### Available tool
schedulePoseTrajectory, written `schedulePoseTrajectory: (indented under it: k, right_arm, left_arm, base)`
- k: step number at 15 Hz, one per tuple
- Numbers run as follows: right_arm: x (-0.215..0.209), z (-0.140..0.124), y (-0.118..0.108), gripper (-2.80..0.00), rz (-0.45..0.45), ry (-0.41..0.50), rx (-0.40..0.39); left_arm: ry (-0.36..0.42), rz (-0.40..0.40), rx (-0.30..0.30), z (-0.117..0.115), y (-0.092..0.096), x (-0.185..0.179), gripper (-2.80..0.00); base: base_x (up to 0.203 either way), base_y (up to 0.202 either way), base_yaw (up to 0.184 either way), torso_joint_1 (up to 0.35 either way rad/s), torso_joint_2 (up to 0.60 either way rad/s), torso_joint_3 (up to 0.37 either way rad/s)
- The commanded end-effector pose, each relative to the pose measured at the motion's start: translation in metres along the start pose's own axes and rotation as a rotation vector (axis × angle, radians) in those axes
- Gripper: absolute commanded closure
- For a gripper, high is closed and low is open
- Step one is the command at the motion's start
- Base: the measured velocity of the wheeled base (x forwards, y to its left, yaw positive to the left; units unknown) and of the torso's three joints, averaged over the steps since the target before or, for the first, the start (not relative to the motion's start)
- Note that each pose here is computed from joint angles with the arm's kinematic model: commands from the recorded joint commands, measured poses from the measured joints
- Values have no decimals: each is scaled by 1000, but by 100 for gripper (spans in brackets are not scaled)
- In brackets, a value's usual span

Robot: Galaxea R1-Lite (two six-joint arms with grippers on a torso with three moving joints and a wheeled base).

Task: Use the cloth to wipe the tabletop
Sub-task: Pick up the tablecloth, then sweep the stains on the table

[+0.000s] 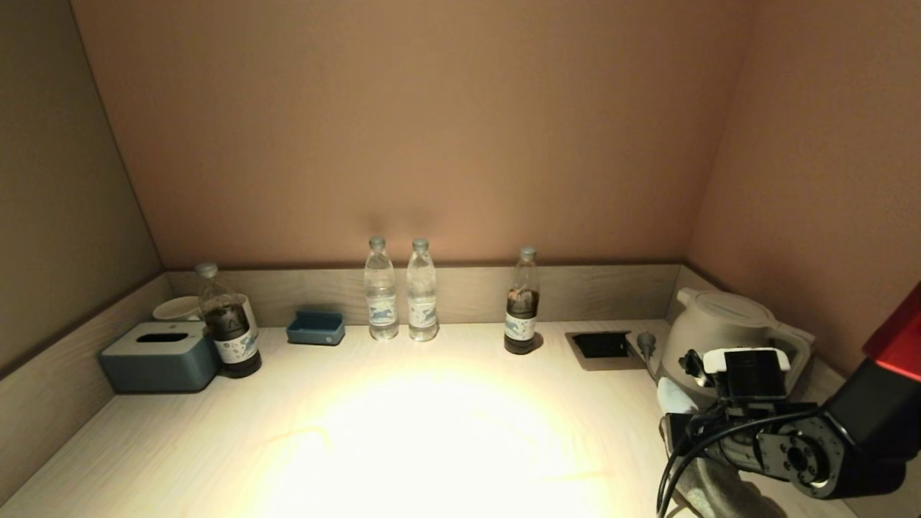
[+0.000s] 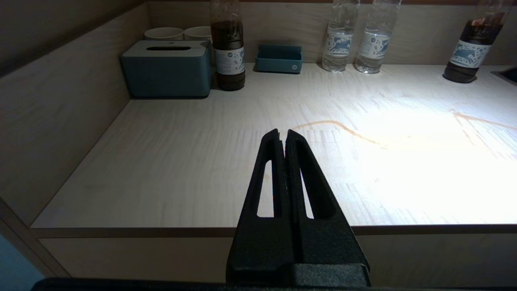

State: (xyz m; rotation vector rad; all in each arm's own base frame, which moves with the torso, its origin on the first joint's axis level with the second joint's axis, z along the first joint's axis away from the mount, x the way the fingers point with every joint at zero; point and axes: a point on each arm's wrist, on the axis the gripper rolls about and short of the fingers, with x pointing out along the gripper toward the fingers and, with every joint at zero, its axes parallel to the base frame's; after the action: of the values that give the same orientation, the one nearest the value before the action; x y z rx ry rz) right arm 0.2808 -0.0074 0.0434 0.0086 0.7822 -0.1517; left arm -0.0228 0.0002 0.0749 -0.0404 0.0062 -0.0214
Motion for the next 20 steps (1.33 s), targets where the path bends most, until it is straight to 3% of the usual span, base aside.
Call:
schedulePoseTrajectory:
  k: [1,3,8,20]
  right_arm:
    - [-31,17,15,0,53,-120,-31]
    - [-51,25,32,0,112,-195,-67]
    - [-66,30,54,0,183,-244,-116]
    - [-45,8,61,0,180,-107,-145]
  left_arm:
    - [0,0,-1,0,0,0,0]
    - [0,0,-1,0,0,0,0]
    - [0,0,-1,0,0,0,0]
    - [0,0,-1,0,0,0,0]
  base:
    - [0,0,0,0,0,0]
    - [0,0,0,0,0,0]
    - [0,0,0,0,0,0]
    - [0,0,0,0,0,0]
